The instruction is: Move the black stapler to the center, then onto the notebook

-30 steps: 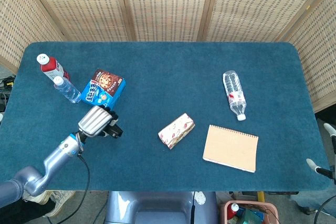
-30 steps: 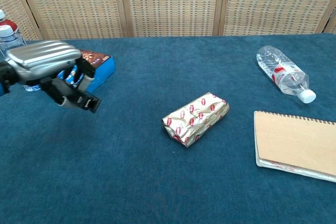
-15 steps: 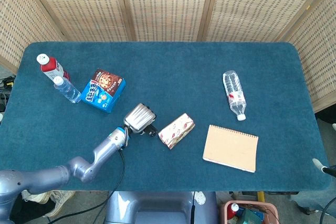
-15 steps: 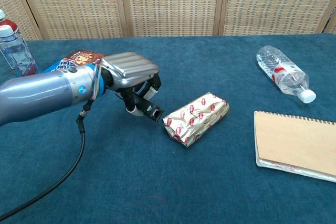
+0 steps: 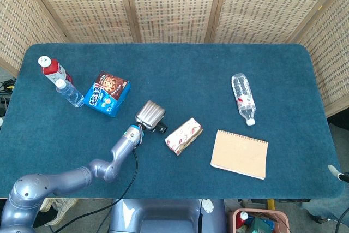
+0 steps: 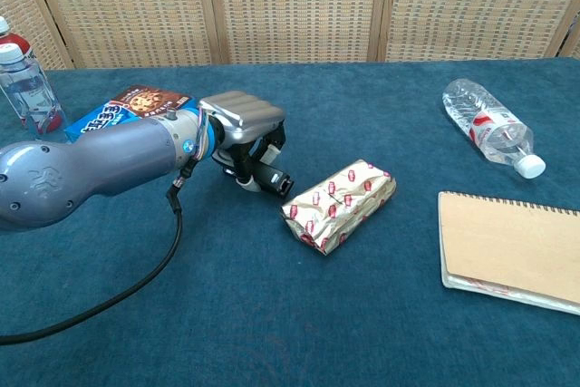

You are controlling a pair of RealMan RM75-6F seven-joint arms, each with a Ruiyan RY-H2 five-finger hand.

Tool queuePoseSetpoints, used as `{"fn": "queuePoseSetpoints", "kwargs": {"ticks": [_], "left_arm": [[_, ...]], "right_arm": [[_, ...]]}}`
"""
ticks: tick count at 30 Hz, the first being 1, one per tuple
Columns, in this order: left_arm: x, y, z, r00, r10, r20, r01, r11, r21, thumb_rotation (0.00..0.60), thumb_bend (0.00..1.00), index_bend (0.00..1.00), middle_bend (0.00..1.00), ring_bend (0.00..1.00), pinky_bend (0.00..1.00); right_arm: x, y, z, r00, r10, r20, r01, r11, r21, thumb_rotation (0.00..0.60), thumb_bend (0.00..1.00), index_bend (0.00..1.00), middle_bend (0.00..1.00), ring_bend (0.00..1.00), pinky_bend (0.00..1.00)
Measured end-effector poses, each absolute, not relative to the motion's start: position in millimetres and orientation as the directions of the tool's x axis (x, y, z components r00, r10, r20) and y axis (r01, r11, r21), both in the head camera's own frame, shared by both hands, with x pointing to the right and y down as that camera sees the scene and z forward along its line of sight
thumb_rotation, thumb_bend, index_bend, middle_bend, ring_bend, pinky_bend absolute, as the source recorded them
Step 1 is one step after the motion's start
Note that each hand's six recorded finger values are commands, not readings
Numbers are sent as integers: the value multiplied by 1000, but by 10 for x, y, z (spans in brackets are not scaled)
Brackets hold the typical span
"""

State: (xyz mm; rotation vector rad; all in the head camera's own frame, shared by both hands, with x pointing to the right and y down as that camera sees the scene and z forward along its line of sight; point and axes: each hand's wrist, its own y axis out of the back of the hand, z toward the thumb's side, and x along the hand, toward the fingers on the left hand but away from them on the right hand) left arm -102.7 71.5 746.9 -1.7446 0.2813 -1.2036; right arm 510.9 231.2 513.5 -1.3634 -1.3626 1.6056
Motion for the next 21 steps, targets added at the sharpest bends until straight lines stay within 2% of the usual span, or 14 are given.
{"fn": "queuePoseSetpoints", "kwargs": {"ticks": [7,8,10,12,15,18,21], "left_arm": [[-837,748,7411,502,-631,592,310,-507,-804,600,253,673,558,525,521],[-812,758,7402,505,-629,592,310,-508,-804,600,252,625,519,507,495],[-761,779,7378,511,-624,591,310,-507,-804,600,216,460,395,404,410],[-722,800,7358,516,-621,591,318,-502,-804,600,118,222,206,225,286],[-689,834,7339,515,-612,599,326,-507,-798,600,23,35,59,93,186],[-643,880,7290,520,-601,607,322,-520,-791,600,1,0,2,31,143],[-618,894,7221,527,-597,604,312,-525,-792,600,0,0,0,1,96]], "right_arm": [[5112,2310,5134,-272,912,-308,157,-274,-949,600,0,0,0,0,0],[5113,2309,5132,-273,912,-307,157,-273,-949,600,0,0,0,0,0],[5115,2310,5127,-273,912,-306,157,-271,-950,600,0,0,0,0,0],[5117,2314,5124,-273,912,-305,157,-271,-950,600,0,0,0,0,0],[5118,2318,5121,-273,912,-306,158,-271,-950,600,0,0,0,0,0],[5121,2322,5117,-275,912,-305,159,-270,-950,600,0,0,0,0,0],[5120,2322,5114,-274,912,-304,160,-269,-950,600,0,0,0,0,0]]}}
